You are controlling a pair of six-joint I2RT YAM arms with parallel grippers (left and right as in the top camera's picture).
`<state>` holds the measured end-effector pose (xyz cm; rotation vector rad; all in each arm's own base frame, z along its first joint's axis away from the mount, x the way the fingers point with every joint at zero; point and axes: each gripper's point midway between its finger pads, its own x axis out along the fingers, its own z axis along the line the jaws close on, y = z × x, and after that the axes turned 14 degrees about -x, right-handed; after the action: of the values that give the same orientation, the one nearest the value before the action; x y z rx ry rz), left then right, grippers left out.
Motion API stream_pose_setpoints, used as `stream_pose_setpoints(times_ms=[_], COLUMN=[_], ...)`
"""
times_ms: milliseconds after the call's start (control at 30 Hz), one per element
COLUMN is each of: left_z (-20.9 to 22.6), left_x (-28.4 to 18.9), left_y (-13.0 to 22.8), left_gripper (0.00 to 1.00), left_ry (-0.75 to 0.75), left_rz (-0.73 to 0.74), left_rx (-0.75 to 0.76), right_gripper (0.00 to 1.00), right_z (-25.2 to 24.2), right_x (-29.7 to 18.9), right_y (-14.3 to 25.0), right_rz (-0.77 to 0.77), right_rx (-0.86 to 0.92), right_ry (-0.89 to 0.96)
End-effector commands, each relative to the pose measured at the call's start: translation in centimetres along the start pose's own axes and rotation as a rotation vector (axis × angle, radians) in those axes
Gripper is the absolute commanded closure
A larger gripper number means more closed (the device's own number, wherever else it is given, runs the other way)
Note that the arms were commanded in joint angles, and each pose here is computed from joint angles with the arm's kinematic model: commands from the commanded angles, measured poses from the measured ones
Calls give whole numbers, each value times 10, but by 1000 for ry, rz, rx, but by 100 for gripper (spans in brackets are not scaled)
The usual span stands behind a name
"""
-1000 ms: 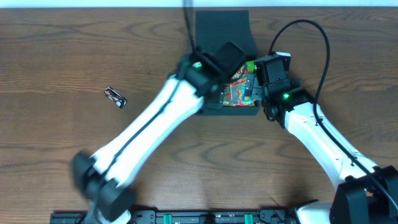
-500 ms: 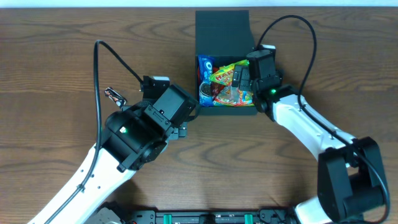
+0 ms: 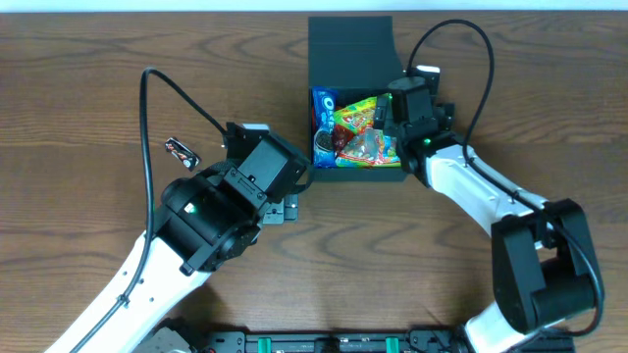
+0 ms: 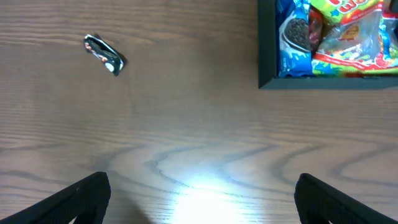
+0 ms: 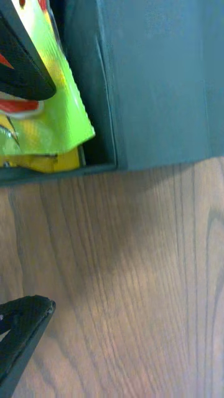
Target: Pack container
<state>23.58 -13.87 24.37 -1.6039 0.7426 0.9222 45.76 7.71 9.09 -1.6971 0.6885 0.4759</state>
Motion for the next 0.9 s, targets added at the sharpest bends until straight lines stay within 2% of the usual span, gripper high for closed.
stream_pose_setpoints(times_ms=[0, 167, 233, 400, 500, 567, 700, 867], left_z=[2, 5, 5, 9, 14, 24, 37, 60], left_x=[-3, -3, -3, -3, -4, -5, -7, -2], left_y=[2, 3, 4, -1, -7, -12, -13, -30], left_gripper=[5, 4, 5, 5, 5, 5, 5, 5], left_ry=[4, -5, -8, -27, -54, -105, -163, -207], left_rz=[4, 11, 11, -15, -51, -87, -101, -120], left_rx=[-20, -16, -14, -15, -17, -8, 3, -170], right_gripper=[1, 1, 1, 1, 1, 1, 1, 1], right_z=[-19, -29, -29, -47, -62, -74, -78, -83], right_x=[9, 18, 11, -38, -77, -107, -156, -198], right_y=[7, 14, 3, -45, -56, -51, -17, 17], right_rz=[20, 43, 12, -119, -143, -122, -13, 77], right_rx=[-2, 9, 19, 80, 91, 87, 169, 200], right_ry=[69, 89, 85, 75, 72, 69, -29, -98])
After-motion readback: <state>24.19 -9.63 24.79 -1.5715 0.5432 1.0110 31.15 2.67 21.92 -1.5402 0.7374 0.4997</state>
